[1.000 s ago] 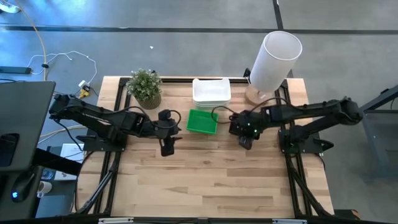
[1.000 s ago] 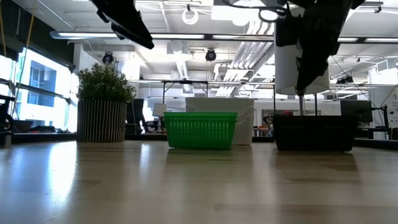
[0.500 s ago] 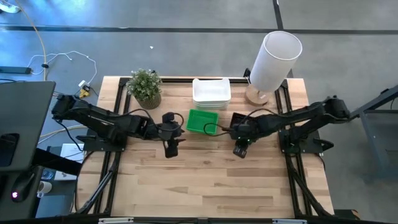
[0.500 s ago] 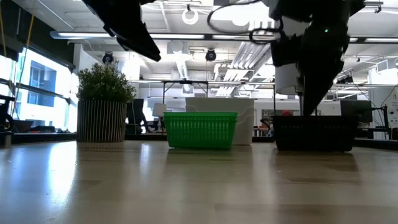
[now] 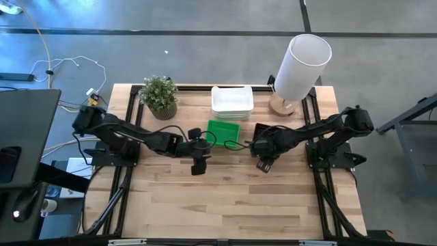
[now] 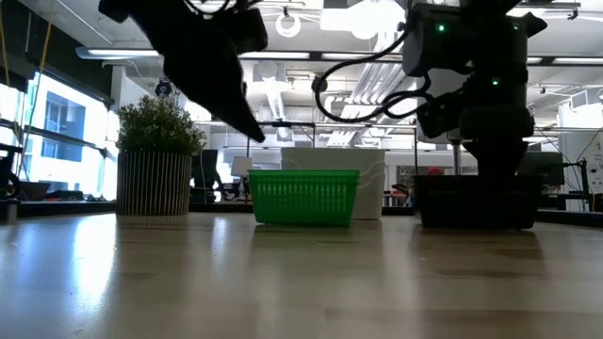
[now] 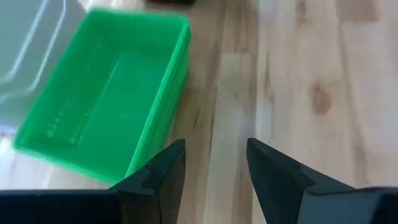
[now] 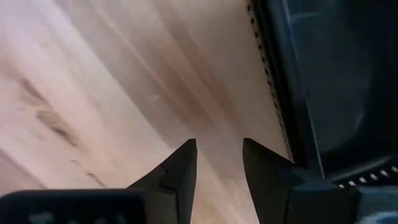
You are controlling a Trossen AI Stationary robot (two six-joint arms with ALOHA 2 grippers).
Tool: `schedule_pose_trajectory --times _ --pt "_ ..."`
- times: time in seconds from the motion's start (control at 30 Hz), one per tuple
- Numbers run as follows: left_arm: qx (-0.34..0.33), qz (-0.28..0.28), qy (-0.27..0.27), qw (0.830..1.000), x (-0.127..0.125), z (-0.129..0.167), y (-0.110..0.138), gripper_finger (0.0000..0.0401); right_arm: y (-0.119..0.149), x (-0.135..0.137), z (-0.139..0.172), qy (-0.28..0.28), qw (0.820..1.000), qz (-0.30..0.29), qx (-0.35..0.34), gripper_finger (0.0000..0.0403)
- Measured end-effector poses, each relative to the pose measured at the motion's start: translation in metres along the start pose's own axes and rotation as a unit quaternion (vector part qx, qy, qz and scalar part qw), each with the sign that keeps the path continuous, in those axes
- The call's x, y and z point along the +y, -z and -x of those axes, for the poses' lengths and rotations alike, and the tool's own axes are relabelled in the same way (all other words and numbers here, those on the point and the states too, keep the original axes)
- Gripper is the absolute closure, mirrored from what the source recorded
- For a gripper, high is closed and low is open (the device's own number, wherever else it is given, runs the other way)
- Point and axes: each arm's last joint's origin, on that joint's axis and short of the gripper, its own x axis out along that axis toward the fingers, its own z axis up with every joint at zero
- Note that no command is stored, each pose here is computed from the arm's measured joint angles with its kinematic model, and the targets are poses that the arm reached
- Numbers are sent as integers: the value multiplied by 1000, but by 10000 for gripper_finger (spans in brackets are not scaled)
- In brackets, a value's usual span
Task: Stack baskets by color
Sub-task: Adjust the stacked bins
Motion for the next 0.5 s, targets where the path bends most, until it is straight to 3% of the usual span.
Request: schedule_pose_trajectory --times 0.2,0.5 --pt "-2 5 3 1000 -2 -16 1 245 3 -4 0 34 999 -13 4 284" --pt "-11 -3 48 999 -8 -39 2 245 7 -10 1 72 997 -31 16 284"
